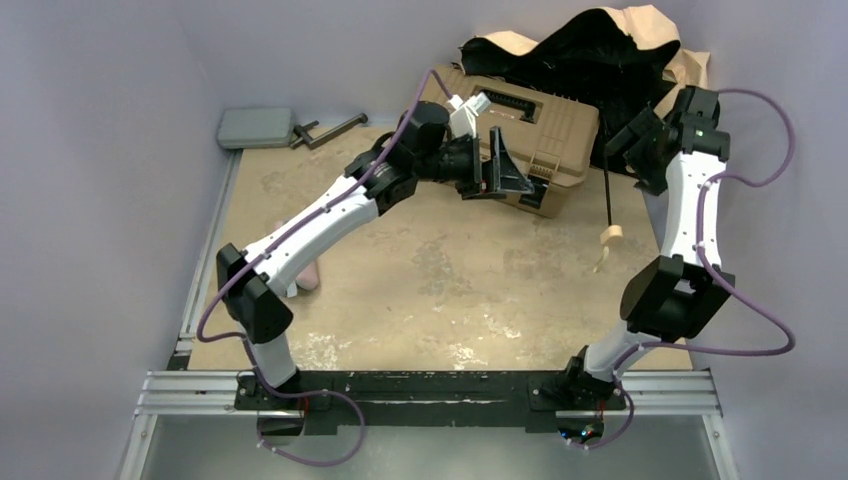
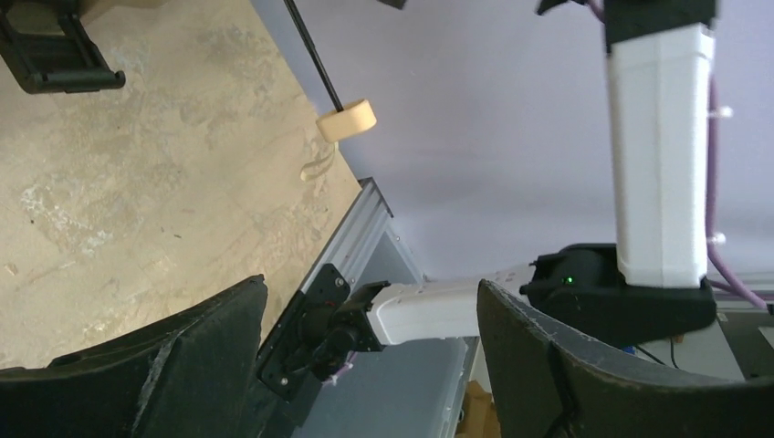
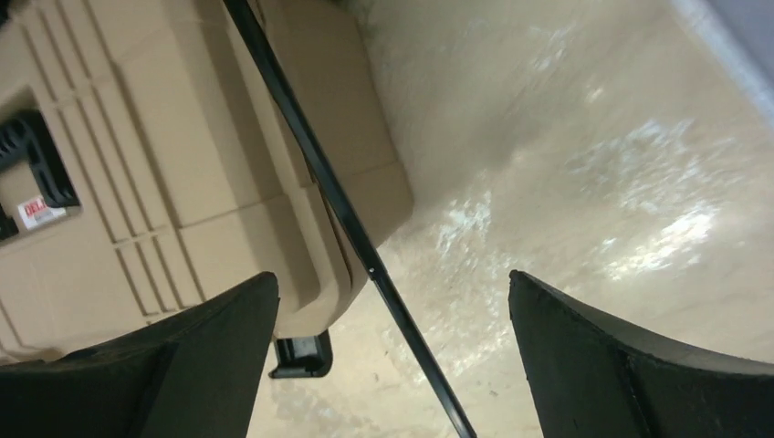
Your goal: Open the umbrella
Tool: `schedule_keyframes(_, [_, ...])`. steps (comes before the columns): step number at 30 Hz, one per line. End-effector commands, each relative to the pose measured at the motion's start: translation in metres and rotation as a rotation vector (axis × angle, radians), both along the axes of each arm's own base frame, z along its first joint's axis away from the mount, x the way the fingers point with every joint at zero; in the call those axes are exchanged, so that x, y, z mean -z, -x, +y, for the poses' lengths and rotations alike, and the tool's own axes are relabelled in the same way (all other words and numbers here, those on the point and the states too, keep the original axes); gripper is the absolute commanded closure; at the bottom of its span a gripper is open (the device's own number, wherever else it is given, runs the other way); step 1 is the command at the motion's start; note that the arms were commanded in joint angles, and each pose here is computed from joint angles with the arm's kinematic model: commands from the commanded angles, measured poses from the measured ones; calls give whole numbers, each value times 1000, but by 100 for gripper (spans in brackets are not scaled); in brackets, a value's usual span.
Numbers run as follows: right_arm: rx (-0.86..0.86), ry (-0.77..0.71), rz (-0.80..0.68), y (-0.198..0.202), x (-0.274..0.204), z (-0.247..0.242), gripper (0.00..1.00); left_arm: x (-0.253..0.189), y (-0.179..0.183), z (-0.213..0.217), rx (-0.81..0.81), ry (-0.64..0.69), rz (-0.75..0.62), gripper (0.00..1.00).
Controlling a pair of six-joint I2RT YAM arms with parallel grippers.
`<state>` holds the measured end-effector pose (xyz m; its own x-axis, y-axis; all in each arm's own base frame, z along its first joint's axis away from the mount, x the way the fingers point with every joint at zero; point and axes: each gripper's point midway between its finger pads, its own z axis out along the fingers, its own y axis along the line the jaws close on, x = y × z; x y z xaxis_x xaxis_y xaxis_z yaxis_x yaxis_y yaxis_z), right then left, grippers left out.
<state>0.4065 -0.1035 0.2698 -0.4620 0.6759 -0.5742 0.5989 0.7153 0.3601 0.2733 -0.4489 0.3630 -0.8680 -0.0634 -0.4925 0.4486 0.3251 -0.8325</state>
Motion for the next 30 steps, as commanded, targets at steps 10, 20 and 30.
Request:
schedule_keyframes(10, [-134,-383,-241,-34,38,34,24,-45,30,47,26,61,-120,18])
schedule_keyframes(20, [-208,-406,-339,-39,4,44,100,-45,29,55,25,52,-122,19])
schedule_keyframes(30, [-247,-237,-554,-48,-123,36,100,-52,29,54,25,67,-122,19])
